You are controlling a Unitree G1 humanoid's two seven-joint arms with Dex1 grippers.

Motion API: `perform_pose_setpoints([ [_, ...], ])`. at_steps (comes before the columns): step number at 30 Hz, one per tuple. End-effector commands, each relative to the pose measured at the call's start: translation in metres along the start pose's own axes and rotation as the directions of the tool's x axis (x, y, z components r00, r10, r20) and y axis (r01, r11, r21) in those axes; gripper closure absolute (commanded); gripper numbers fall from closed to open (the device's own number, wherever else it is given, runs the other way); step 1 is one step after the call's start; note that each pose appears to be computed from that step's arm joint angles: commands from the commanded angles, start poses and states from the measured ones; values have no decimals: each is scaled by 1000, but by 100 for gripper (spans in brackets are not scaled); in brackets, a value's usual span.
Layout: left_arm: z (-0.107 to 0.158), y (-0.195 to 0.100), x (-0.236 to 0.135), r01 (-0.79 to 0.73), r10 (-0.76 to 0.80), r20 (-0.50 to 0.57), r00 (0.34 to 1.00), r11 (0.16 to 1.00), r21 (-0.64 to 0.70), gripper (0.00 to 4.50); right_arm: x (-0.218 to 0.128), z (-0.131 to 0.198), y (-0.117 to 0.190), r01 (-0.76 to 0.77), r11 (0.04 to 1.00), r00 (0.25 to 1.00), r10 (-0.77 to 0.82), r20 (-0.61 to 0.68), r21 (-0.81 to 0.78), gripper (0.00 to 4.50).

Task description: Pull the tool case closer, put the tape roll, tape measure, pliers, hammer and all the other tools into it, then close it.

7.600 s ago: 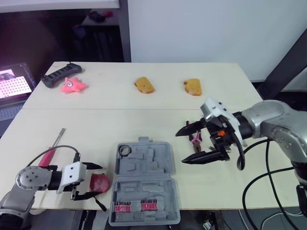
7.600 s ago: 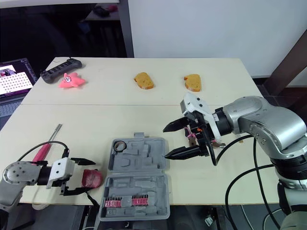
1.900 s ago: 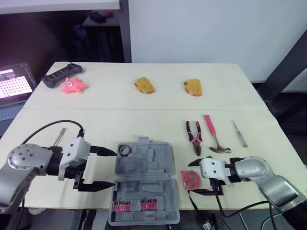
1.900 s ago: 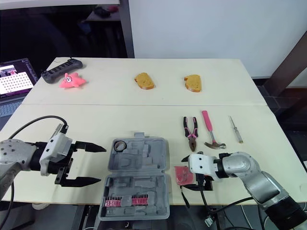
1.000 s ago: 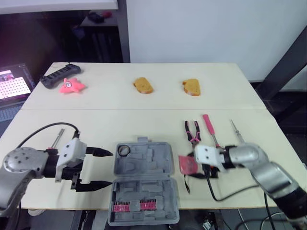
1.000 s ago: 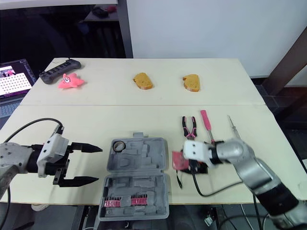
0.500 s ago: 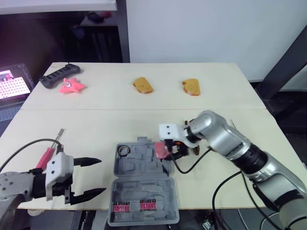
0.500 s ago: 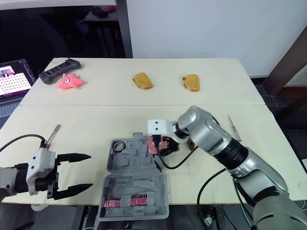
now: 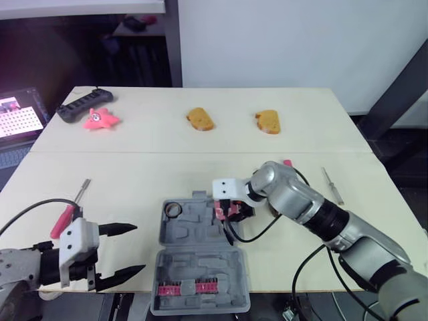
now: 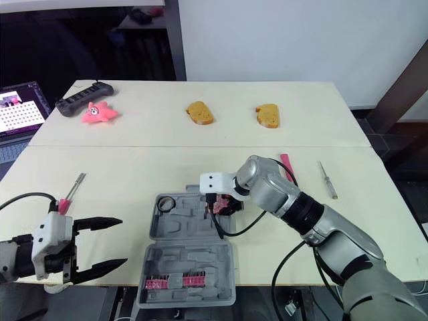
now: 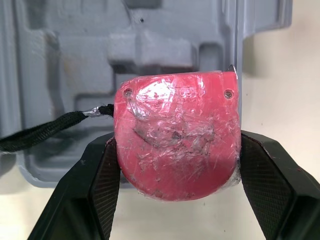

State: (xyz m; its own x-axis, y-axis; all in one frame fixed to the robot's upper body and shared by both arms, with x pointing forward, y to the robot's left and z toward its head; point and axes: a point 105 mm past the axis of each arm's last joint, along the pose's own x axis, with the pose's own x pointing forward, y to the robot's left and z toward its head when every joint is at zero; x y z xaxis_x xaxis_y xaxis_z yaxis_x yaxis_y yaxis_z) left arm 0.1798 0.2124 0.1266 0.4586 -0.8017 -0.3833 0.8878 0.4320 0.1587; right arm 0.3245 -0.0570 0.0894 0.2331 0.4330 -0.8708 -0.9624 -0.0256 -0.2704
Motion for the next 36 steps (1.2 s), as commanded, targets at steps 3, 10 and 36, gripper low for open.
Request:
perform_pose_setpoints([
  [3, 7, 0, -1, -9, 9, 12, 1000, 1000, 26, 0, -3, 9, -6, 29, 999, 1000, -29, 12, -31, 157],
  [10, 3, 0, -1, -2, 2, 9, 1000, 1000, 14, 0, -1, 14, -4, 23, 1000, 999, -22, 27, -5, 157],
  [36, 6, 8, 3, 16, -16, 35, 999, 1000, 16, 0, -55, 49, -2, 183, 982, 851, -135, 507, -44, 28],
])
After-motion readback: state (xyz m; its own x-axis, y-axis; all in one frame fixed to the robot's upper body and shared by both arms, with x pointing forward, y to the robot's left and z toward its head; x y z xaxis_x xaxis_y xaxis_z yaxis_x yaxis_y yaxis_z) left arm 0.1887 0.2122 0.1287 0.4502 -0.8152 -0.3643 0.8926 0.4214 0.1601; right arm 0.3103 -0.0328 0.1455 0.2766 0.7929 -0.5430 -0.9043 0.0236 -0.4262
